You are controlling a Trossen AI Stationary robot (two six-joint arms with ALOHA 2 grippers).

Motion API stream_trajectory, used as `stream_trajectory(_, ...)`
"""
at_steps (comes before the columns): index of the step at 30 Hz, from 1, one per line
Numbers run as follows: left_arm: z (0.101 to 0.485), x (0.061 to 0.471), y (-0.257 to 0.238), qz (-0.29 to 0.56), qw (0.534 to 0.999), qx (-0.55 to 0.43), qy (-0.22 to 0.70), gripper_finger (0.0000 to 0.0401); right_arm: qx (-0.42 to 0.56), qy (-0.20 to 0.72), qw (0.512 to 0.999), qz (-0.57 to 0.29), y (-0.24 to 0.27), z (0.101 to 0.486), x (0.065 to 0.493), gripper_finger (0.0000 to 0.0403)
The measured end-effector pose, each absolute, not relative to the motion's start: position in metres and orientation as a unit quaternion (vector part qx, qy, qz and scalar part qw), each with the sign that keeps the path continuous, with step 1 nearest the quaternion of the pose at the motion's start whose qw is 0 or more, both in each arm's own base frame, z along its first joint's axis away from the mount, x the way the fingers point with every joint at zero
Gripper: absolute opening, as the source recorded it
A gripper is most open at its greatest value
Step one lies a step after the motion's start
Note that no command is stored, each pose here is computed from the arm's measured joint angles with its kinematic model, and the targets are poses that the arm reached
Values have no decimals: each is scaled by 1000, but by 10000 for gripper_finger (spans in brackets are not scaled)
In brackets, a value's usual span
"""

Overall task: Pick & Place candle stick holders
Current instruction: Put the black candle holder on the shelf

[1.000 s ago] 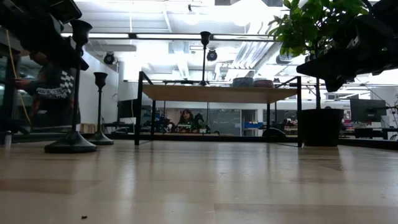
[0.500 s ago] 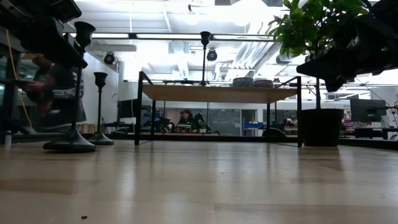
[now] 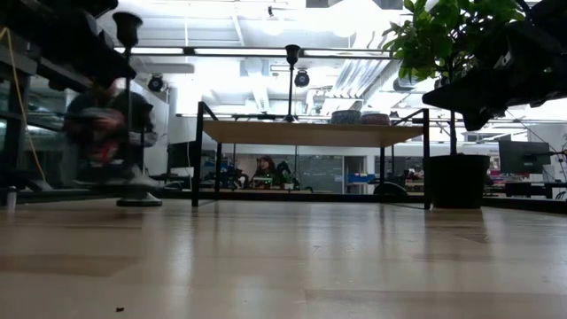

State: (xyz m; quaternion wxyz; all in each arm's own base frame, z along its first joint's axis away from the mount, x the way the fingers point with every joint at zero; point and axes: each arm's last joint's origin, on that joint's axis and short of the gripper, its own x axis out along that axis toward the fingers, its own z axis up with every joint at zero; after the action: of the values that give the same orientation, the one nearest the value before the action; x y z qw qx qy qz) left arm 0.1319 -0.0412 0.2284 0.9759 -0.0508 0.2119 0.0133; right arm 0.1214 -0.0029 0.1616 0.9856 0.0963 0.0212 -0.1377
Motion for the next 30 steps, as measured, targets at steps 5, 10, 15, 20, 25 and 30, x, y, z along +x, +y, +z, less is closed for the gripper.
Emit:
stream_trajectory(5, 235, 135, -42, 12, 983, -36, 178, 6, 96, 21, 986, -137, -3, 162, 121, 3)
stream_trajectory(10, 242, 137, -43, 5, 990, -24, 141, 6, 96, 21, 986, -138, -3, 162, 121, 3)
stream_trajectory(15, 248, 139, -43, 1, 993, -22, 112, 6, 96, 21, 986, -138, -3, 162, 121, 3)
stream_trajectory(20, 253, 140, -44, -2, 996, -23, 87, 6, 96, 21, 986, -137, -3, 162, 121, 3)
stream_trajectory(25, 258, 140, -44, 2, 998, -27, 60, 6, 96, 21, 986, -138, -3, 162, 121, 3)
stream_trajectory(30, 266, 140, -42, 23, 999, -23, 41, 6, 96, 21, 986, -138, -3, 162, 121, 3)
